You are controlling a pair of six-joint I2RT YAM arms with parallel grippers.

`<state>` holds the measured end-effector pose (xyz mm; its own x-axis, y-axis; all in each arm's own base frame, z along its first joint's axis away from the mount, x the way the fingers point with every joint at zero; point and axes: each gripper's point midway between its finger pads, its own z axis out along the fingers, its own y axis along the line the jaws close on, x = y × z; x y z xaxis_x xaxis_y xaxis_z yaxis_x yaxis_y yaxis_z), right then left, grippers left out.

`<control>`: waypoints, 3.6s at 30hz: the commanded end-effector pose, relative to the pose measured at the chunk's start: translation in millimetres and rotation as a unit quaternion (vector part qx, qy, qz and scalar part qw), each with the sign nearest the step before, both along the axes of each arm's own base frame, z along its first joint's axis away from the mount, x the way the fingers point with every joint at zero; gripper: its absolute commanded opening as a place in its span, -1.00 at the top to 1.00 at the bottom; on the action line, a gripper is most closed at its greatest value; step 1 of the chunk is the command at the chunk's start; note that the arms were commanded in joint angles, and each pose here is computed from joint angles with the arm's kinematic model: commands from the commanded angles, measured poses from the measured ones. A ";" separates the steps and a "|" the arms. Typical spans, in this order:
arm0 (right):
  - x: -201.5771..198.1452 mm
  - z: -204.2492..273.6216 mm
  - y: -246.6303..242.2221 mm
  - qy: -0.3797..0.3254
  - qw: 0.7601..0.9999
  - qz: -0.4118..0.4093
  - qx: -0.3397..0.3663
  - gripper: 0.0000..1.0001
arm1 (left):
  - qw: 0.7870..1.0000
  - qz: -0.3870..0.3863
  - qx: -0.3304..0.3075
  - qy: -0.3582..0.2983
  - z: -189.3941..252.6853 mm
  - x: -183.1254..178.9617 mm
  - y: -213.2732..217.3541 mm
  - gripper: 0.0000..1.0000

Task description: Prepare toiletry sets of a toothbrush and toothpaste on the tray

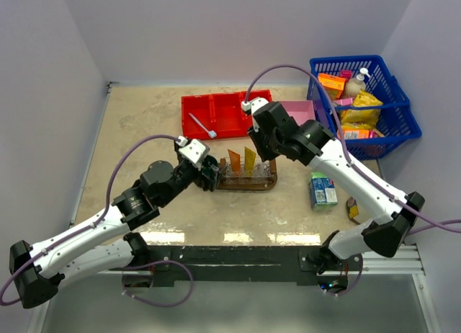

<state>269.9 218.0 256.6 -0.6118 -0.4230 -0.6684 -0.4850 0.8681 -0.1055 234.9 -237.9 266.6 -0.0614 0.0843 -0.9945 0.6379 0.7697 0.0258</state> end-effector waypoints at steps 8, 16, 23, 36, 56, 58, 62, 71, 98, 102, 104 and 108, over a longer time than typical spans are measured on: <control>14.1 -10.6 7.5 -0.010 1.000 0.003 0.010 0.84 | 1.000 0.000 -0.016 -0.019 17.9 2.5 -2.0 -1.00; 16.7 -18.5 6.4 -0.017 1.000 -0.007 0.017 0.85 | 1.000 0.002 -0.016 -0.019 17.4 3.2 -1.7 -1.00; 16.0 -27.0 6.0 -0.014 1.000 -0.009 0.017 0.85 | 1.000 0.001 -0.013 -0.016 15.0 3.9 -2.9 -1.00; 15.0 -30.3 0.6 -0.022 0.999 -0.016 0.017 0.87 | 1.000 -0.003 -0.011 -0.014 12.9 3.8 -5.1 -1.00; 7.2 -29.5 -3.4 -0.021 0.999 -0.027 0.036 0.14 | 1.000 -0.004 -0.010 -0.013 12.4 3.6 -5.7 -1.00; 7.5 -30.5 -4.0 -0.021 0.999 -0.027 0.033 0.09 | 1.000 -0.004 -0.010 -0.013 11.9 3.8 -5.9 -1.00; 7.1 -29.8 -3.2 -0.021 0.999 -0.027 0.035 -0.07 | 1.000 -0.005 -0.008 -0.011 10.6 3.9 -6.4 -1.00; 5.9 -21.7 -6.0 -0.029 0.998 -0.030 0.043 -0.39 | 1.000 -0.005 -0.008 -0.011 10.6 3.9 -6.4 -1.00; 14.7 81.9 -16.6 -0.136 0.977 -0.014 0.162 -0.58 | 0.962 0.149 -0.071 0.216 -32.8 152.2 20.1 -0.83; 7.9 83.9 -14.1 -0.138 0.974 0.001 0.179 -0.56 | 0.947 0.194 -0.093 0.240 -47.5 175.0 32.1 -0.77; 4.8 80.3 -14.1 -0.135 0.974 0.004 0.181 -0.54 | 0.941 0.210 -0.098 0.247 -55.5 185.5 34.7 -0.74; 1.2 82.2 -12.6 -0.140 0.972 0.013 0.190 -0.53 | 0.923 0.249 -0.115 0.269 -72.0 202.1 40.8 -0.65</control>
<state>271.2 199.6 324.3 -0.4303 -0.1545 -0.8894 -0.4721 0.8783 0.0759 414.0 -197.3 176.5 -0.5657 -0.1803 -0.8047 0.1567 0.9345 -0.3196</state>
